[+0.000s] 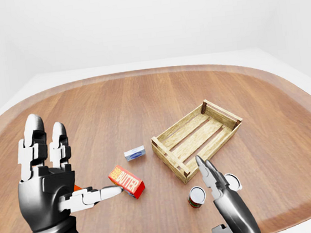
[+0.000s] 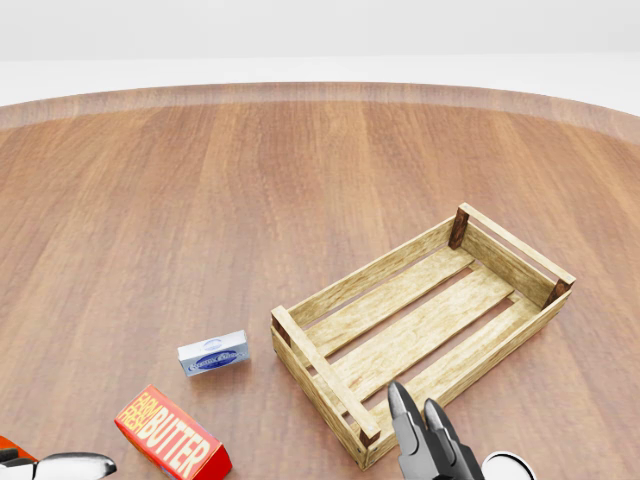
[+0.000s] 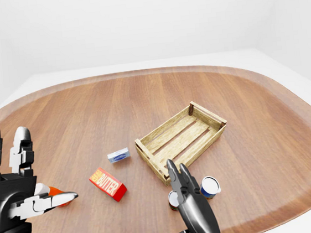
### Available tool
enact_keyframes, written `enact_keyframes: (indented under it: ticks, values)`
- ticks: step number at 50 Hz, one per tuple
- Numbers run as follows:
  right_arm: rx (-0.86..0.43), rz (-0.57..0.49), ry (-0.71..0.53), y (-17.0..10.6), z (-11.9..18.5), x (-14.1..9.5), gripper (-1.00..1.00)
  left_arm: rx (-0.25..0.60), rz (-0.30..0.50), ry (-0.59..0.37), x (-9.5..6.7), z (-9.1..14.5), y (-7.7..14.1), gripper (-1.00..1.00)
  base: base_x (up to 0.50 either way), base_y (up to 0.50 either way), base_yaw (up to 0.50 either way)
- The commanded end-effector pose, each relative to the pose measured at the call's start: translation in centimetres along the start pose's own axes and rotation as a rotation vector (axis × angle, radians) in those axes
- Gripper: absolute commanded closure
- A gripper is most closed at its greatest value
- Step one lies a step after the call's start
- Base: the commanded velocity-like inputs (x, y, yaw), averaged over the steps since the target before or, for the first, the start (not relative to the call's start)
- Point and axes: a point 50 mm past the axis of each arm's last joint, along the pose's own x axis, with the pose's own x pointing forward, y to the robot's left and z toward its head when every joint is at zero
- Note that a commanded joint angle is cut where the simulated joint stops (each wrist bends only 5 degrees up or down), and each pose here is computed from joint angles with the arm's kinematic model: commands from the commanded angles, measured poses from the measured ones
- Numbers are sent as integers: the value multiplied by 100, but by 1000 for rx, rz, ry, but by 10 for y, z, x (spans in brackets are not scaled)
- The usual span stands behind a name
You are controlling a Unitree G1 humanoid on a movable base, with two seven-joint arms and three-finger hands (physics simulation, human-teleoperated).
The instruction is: Pick up the tomato sauce, and put it in the wooden tray.
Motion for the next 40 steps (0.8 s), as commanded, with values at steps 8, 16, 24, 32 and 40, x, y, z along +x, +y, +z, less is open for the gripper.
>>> enact_keyframes:
  ticks: [8,16,24,32,40]
  values:
    - [1,18,15,5,-4,2,-100,-1,1,-2,0,1,1,-98,0,0,0]
    - [1,36,20,9,-7,5,-100,-1,0,0,0,0,0,-98,0,0,0]
    - [0,44,19,11,-8,6,-100,-1,2,-5,0,1,1,-99,0,0,0]
    - [0,50,27,13,-10,8,-100,0,3,-10,-1,3,1,-98,0,0,0]
    - [-2,45,46,12,-14,6,-100,1,5,-15,-1,4,2,-98,0,0,0]
